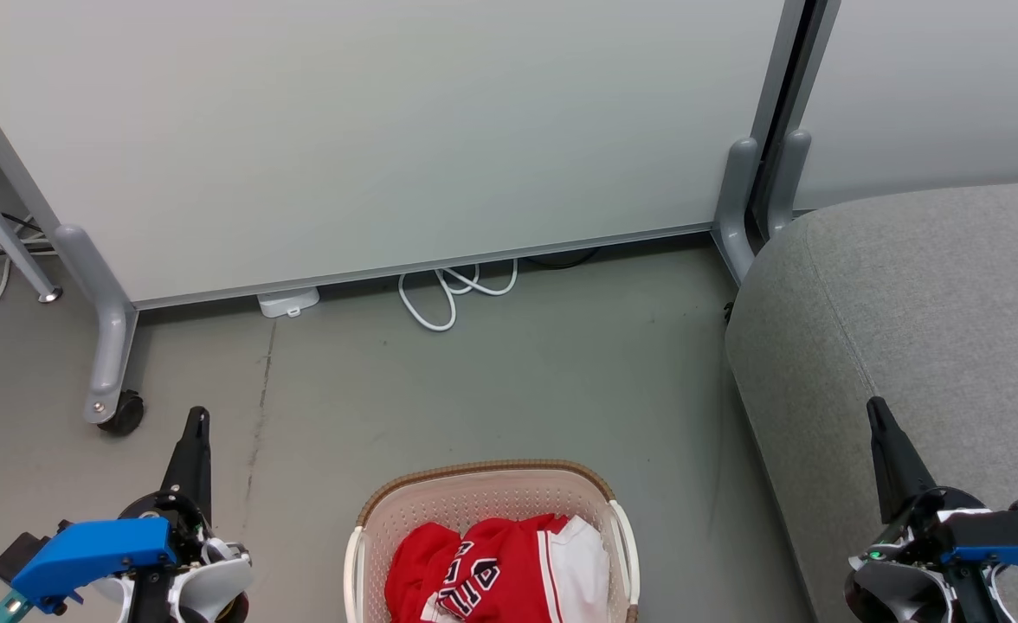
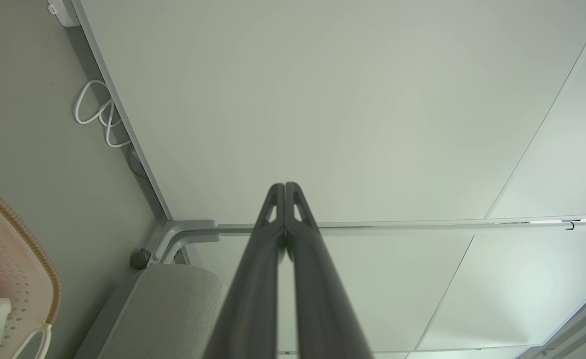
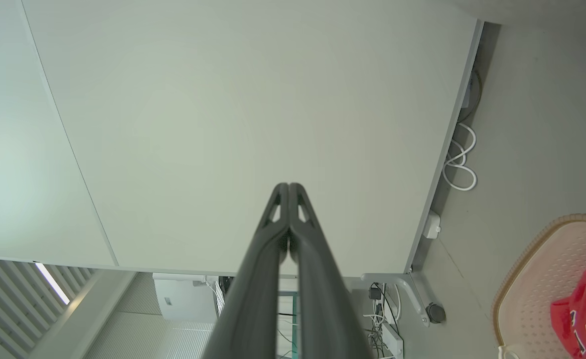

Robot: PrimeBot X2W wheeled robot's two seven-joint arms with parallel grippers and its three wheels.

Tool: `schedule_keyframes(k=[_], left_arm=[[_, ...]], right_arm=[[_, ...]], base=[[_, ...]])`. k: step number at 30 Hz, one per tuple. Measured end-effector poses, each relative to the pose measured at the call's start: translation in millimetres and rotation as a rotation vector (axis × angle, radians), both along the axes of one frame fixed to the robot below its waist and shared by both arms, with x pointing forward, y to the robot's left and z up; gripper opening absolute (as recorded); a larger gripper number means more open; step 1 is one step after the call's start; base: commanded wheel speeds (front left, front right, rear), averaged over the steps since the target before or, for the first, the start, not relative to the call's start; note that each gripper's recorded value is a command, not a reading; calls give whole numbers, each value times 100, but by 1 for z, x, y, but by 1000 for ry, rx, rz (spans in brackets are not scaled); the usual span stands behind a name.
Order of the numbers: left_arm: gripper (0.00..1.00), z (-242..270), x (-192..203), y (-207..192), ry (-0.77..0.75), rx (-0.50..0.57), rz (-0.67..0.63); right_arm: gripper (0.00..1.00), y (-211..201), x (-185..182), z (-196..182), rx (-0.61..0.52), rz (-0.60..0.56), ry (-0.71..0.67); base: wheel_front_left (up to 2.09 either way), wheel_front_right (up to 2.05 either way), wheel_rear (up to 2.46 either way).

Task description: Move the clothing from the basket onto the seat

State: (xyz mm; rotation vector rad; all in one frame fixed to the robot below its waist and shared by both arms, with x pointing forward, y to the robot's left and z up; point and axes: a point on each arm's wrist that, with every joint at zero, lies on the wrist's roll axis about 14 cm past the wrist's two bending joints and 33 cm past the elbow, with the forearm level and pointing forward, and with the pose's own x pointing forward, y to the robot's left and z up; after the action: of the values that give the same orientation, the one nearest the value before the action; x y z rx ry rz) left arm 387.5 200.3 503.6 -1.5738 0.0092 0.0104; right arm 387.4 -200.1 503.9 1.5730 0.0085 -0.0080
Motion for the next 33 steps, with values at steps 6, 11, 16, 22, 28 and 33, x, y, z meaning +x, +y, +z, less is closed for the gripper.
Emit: schedule_keyframes(k=[6,11,16,22,28,33], left_arm=[[0,0,0,0,0,0,0],[0,0,0,0,0,0,0],[0,0,0,0,0,0,0],[0,0,0,0,0,0,0],[0,0,0,0,0,0,0],[100,-22,-10,0,66,-8,5]], right_arm=[[0,0,0,0,0,0,0],[0,0,0,0,0,0,0],[0,0,0,0,0,0,0],[0,0,0,0,0,0,0],[0,0,0,0,0,0,0],[100,1,-9,-21,8,-3,62]], base=[[0,0,0],[0,0,0],[0,0,0],[0,0,0],[0,0,0],[0,0,0]])
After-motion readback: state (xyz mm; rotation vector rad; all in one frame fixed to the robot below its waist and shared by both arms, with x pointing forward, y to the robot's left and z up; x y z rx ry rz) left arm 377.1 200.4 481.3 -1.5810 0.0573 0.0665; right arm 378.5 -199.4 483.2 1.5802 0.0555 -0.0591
